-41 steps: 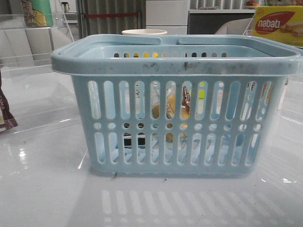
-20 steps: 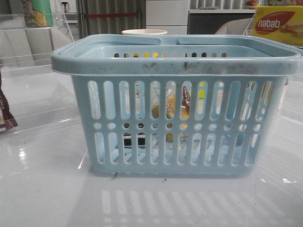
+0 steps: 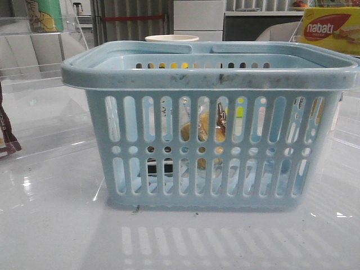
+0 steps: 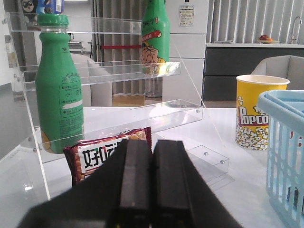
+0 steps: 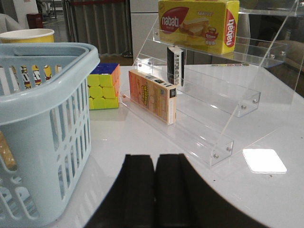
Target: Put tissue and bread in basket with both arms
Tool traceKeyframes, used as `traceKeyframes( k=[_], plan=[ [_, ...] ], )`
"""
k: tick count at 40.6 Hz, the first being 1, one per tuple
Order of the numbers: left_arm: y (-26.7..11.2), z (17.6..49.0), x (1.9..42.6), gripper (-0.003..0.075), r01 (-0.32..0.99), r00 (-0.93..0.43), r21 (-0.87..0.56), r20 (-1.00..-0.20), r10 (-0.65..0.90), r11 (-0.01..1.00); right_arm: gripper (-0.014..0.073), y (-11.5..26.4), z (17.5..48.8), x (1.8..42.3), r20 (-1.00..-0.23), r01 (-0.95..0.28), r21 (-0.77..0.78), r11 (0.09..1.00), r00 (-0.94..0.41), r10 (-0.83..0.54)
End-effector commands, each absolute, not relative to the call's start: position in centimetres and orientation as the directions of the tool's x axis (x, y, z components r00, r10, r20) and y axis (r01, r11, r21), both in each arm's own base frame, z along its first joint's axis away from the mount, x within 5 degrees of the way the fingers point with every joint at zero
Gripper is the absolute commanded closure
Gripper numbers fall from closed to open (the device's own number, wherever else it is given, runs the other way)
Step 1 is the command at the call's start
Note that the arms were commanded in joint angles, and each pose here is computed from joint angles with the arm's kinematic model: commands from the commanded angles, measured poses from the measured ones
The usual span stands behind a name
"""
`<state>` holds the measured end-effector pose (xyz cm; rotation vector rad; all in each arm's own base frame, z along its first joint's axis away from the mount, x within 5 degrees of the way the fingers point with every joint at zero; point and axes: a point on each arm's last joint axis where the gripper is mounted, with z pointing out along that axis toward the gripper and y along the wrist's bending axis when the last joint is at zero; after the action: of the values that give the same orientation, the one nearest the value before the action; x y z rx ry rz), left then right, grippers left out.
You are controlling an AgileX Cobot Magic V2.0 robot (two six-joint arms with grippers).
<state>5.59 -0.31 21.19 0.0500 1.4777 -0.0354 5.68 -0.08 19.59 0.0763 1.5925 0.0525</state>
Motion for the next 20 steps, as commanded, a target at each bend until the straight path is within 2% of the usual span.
traceKeyframes(
  k=[1, 20],
  plan=[
    [-0.35, 21.88, 5.36, 0.0627, 0.063, 0.19, 0.006, -0.982, -0.006, 0.998, 0.0538, -0.13, 20.77, 5.46, -0.992, 0.015, 0.076, 0.997, 0.104, 0.074],
    [-0.35, 21.88, 5.36, 0.0627, 0.063, 0.19, 0.006, -0.982, -0.006, 0.998, 0.0538, -0.11, 20.75, 5.46, -0.992, 0.013, 0.076, 0.997, 0.102, 0.074]
  ],
)
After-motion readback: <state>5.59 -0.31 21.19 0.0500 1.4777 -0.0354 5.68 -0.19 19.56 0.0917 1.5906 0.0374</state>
